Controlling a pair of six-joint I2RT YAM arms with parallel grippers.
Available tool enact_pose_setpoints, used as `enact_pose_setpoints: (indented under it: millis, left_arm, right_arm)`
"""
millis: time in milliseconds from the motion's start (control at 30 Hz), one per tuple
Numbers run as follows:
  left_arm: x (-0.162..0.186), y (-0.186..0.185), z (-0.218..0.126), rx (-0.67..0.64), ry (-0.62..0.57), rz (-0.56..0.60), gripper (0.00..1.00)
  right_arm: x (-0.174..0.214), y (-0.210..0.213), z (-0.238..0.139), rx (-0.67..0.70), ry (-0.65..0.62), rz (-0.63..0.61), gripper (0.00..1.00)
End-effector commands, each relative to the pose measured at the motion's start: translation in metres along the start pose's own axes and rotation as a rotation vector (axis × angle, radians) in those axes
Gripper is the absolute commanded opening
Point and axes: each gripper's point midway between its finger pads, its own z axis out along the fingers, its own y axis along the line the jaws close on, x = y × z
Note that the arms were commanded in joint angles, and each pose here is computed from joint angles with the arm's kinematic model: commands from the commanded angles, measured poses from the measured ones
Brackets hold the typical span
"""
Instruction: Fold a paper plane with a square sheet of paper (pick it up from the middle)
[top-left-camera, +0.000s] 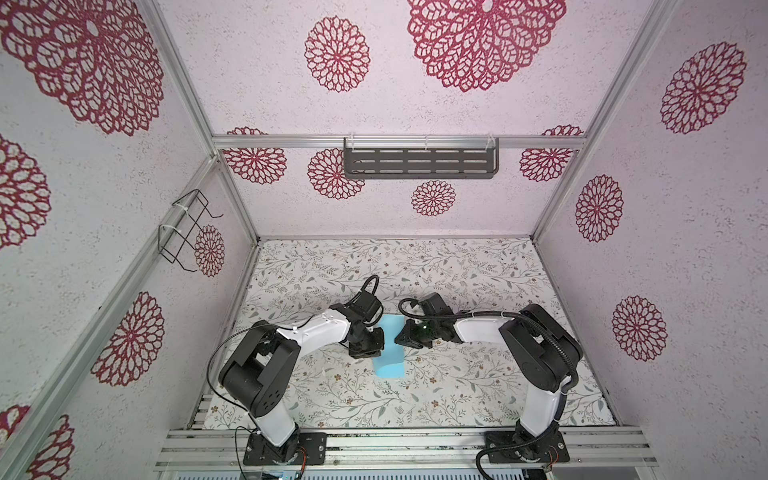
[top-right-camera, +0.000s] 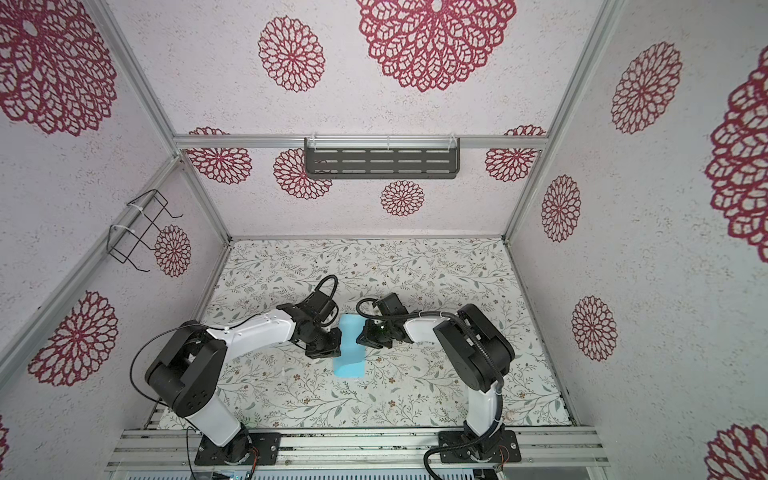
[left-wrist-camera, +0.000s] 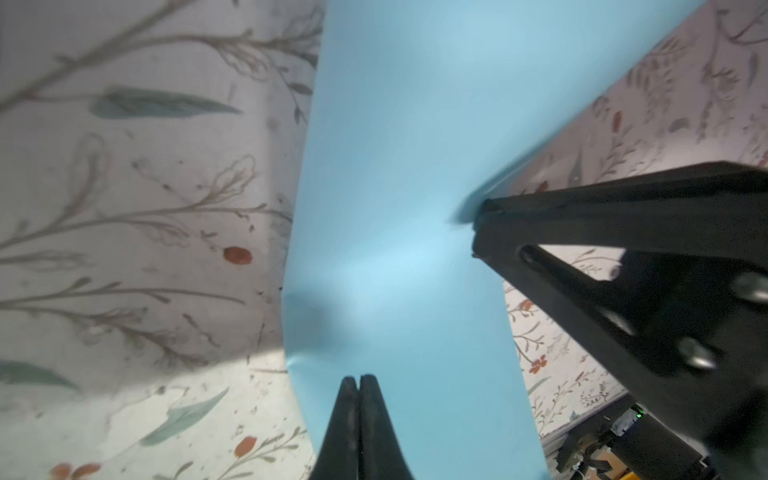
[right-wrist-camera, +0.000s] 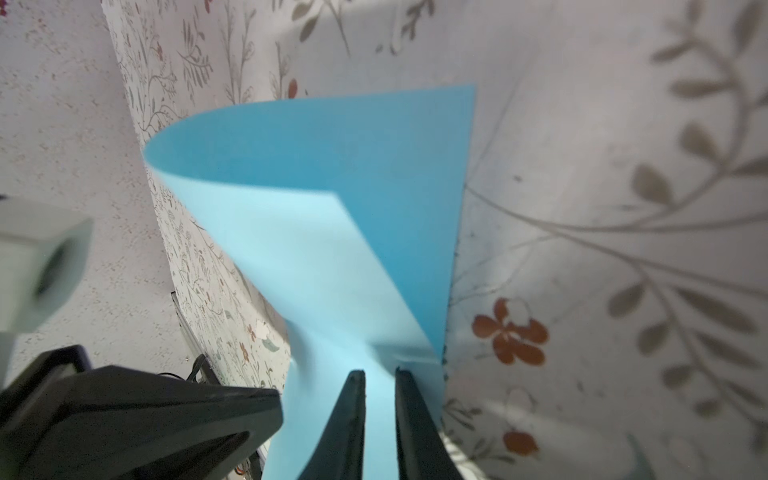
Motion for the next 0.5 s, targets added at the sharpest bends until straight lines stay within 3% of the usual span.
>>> enact_pose_setpoints:
  millis: [0, 200, 333, 467]
  left_arm:
    - [0.003, 0.003, 0.01, -0.01, 0.007, -0.005, 0.04]
    - [0.019, 0.026, 0.014, -0.091, 0.052, 0.006, 0.03]
    - [0.034, 0.052, 0.006, -0.213, 0.105, 0.046, 0.03]
    - [0.032, 0.046, -0.01, -0.202, 0.093, 0.063, 0.03]
  right_arm:
    - [0.027, -0.072, 0.011, 0.247, 0.05, 0.091, 0.2]
    - [0.029, -0.076, 0.011, 0.257, 0.056, 0.095, 0.2]
    - [0.03, -0.08, 0.011, 0.279, 0.056, 0.096, 0.2]
    - [0.031, -0.082, 0.011, 0.287, 0.059, 0.094, 0.2]
